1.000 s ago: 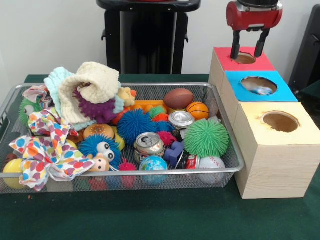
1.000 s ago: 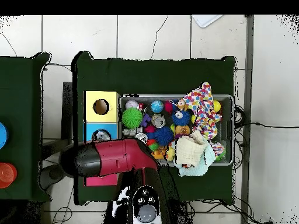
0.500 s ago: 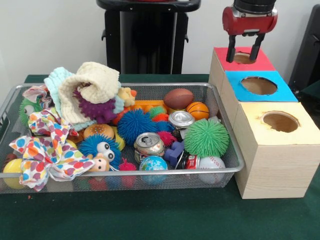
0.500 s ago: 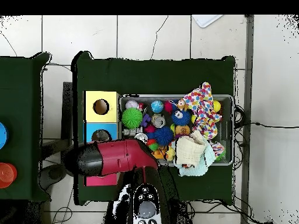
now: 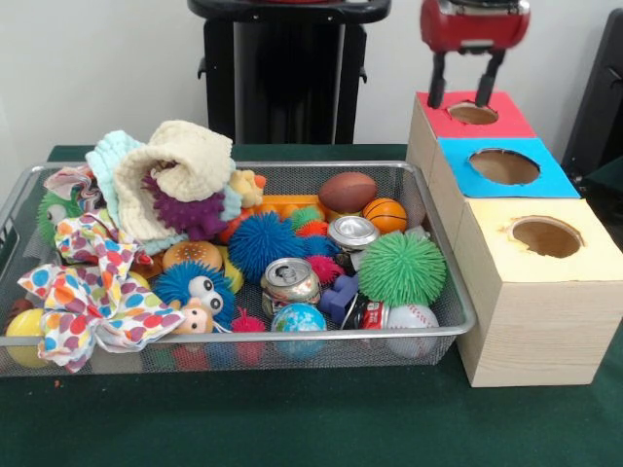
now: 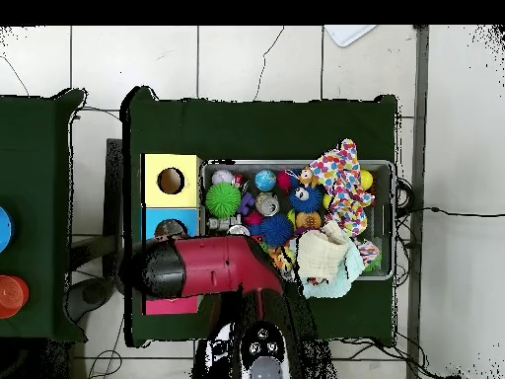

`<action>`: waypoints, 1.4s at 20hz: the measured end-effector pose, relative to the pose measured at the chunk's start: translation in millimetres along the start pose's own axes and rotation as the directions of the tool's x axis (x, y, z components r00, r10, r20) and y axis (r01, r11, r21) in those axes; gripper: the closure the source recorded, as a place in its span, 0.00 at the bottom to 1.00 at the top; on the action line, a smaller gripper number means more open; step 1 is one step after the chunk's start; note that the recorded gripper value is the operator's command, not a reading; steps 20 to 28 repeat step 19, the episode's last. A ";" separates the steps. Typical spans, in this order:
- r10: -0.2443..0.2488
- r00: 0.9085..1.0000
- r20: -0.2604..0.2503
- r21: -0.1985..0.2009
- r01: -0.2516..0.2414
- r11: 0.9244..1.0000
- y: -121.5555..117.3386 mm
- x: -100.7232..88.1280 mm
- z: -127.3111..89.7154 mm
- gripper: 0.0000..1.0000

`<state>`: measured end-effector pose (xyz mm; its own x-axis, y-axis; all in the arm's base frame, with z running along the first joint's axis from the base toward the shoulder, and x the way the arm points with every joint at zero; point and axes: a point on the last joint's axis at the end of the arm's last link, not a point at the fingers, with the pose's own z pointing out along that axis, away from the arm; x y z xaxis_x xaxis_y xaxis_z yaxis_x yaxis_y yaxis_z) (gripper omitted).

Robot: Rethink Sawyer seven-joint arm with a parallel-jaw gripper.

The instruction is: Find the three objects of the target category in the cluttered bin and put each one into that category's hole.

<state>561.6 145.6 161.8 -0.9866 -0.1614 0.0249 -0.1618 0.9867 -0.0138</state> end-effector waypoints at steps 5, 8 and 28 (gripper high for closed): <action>0.166 0.982 0.087 -0.002 -0.167 0.986 -93.9 -15.0 -53.2 0.00; 0.250 0.960 0.129 -0.008 -0.251 0.968 -144.9 -16.3 -69.3 0.00; 0.336 0.929 0.152 0.007 -0.341 0.940 -222.8 -5.8 -49.2 0.00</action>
